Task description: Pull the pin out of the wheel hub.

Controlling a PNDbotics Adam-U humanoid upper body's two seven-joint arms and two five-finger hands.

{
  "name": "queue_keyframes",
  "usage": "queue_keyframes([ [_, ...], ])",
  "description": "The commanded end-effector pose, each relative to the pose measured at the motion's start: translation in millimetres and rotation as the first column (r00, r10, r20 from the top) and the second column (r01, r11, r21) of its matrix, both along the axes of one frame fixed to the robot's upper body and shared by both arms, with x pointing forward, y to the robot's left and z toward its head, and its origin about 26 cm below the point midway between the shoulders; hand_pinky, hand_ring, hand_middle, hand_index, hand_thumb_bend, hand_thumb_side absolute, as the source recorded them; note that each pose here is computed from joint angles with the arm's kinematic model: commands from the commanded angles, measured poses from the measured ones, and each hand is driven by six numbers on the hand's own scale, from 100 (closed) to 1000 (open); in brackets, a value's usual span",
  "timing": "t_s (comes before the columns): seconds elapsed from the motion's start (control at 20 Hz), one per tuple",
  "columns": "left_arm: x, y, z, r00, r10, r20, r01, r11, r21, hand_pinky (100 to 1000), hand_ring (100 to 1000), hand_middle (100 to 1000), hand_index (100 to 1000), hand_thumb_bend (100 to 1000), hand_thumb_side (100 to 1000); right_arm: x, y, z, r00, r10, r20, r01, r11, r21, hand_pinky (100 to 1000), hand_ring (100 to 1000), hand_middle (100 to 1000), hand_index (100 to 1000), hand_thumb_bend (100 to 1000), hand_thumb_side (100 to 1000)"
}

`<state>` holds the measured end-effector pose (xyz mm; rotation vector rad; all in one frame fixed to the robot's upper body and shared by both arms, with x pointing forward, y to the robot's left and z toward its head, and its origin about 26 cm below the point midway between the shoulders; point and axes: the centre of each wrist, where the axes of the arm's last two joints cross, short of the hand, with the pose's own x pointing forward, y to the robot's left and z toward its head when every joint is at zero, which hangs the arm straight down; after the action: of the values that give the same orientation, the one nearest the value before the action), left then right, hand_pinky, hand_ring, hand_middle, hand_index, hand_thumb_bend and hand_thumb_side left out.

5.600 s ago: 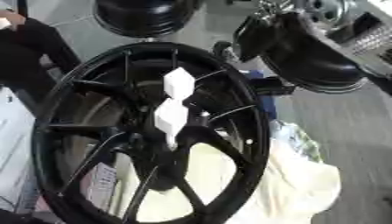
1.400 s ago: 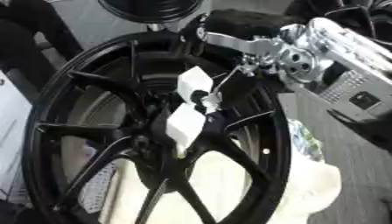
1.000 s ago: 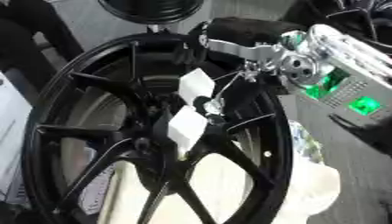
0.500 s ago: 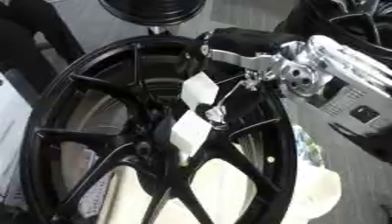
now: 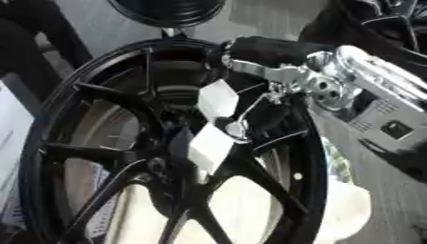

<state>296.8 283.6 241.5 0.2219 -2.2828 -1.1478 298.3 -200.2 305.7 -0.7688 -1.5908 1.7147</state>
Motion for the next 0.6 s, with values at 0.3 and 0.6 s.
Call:
queue_keyframes([
  [0.3,-1.8,-0.2,4.8,1.0,0.003,0.015,-0.003,1.0,0.008,908,796,639,819,100,422,-3.4,-6.7,10.5,0.999,-0.016,0.045,0.017,1.0,-0.017,841,735,692,786,308,100],
  [0.6,-1.7,-0.7,4.4,1.0,0.0,0.011,0.0,1.0,0.004,910,797,640,819,100,426,-3.3,-7.3,9.6,0.999,-0.02,0.038,0.021,1.0,-0.02,822,666,624,743,256,100],
])
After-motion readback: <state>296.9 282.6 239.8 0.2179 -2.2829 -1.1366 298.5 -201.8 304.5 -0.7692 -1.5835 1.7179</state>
